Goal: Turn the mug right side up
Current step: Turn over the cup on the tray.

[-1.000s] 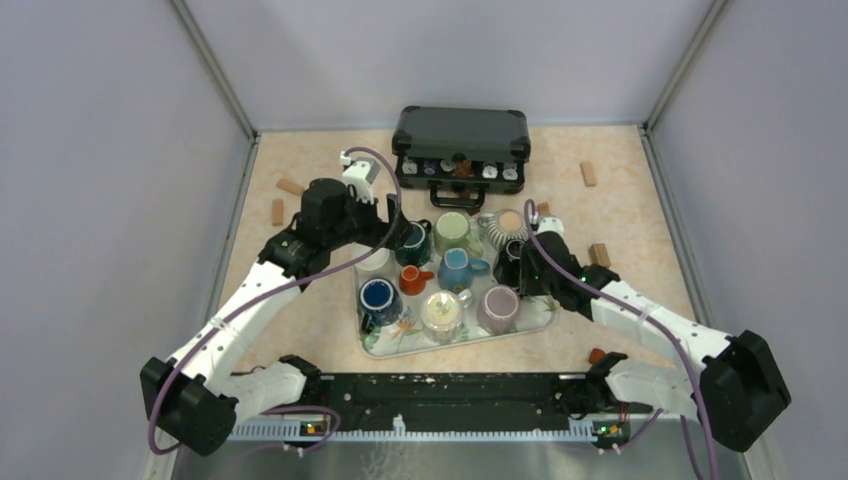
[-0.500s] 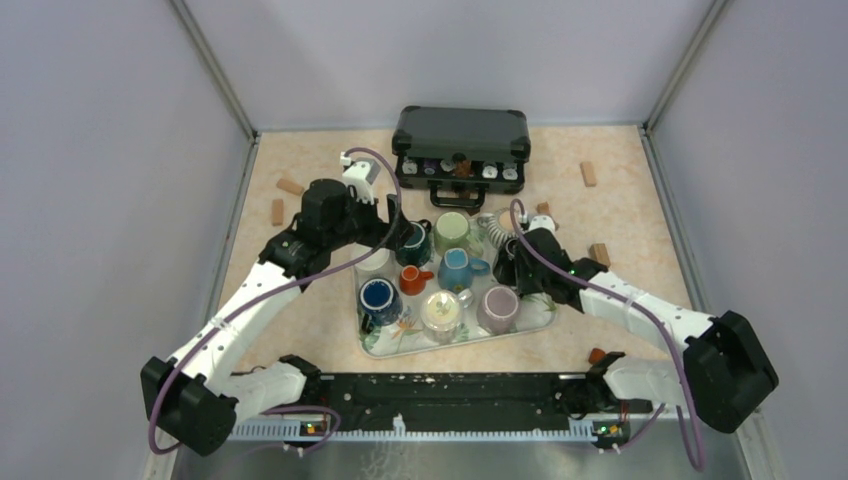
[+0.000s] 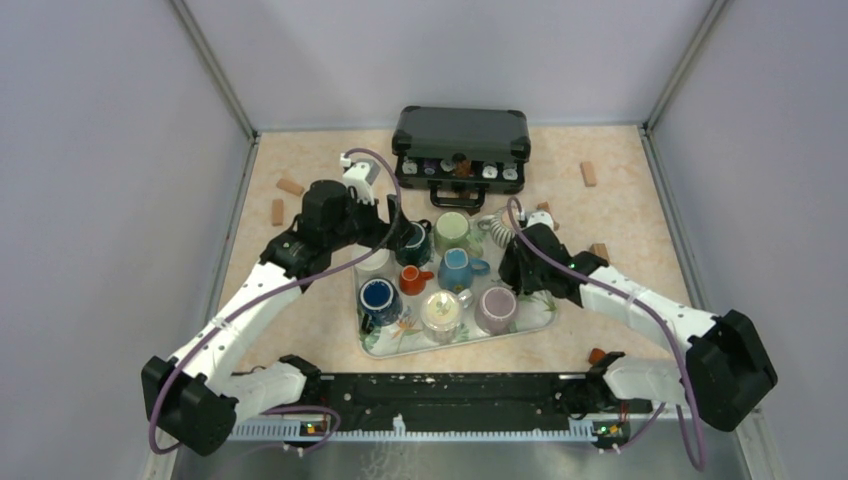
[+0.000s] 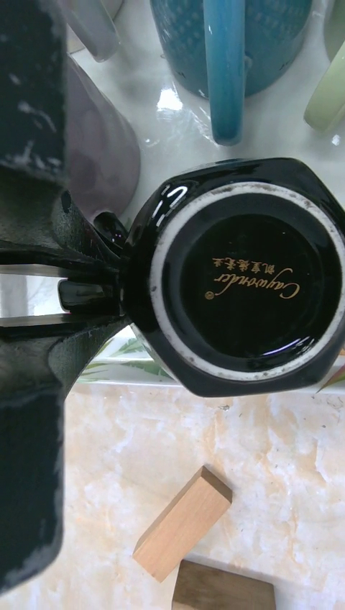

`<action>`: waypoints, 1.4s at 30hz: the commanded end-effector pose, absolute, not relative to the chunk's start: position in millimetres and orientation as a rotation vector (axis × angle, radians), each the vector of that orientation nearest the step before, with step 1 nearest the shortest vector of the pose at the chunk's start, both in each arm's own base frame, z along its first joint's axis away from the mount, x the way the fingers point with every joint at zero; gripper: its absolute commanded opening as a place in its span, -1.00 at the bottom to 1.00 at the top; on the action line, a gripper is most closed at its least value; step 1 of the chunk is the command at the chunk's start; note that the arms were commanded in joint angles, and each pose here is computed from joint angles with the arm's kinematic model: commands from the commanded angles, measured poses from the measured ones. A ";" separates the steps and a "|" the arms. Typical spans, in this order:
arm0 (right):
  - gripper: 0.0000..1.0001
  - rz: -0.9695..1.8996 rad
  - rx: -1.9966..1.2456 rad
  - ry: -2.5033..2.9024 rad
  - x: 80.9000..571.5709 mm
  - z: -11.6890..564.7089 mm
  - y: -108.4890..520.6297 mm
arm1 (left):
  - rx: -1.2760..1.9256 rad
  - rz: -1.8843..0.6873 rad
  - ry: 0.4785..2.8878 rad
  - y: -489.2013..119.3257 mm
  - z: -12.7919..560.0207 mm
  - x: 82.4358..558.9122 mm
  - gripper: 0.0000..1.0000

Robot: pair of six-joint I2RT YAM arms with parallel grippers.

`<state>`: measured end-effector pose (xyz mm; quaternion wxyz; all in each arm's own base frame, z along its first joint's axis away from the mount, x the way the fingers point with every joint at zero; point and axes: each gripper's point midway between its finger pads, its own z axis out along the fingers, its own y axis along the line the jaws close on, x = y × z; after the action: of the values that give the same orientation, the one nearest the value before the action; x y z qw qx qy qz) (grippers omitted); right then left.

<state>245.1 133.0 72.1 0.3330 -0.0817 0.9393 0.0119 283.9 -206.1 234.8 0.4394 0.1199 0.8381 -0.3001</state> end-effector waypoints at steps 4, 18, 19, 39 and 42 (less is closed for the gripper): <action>-1.00 0.094 -0.158 2.316 260.2 133.1 143.1 | 0.259 -0.806 2.021 -209.9 250.5 283.6 0.97; -1.00 0.139 -0.047 2.244 247.5 200.8 129.1 | 0.203 -0.944 1.997 -220.7 263.0 274.3 0.97; -1.00 0.154 -0.039 2.236 246.9 207.8 129.8 | 0.204 -0.956 1.994 -222.1 264.3 273.6 0.97; -1.00 1.135 0.005 1.806 307.1 379.7 304.5 | 0.209 -1.331 1.854 -226.6 311.4 267.0 0.97; -1.00 1.250 0.027 1.737 316.2 395.3 322.6 | 0.181 -1.396 1.828 -222.7 316.2 271.4 0.97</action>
<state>305.6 283.3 282.2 0.4142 0.0086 0.8375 0.3563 273.1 -221.6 293.7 0.4053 0.0636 0.7631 -0.4994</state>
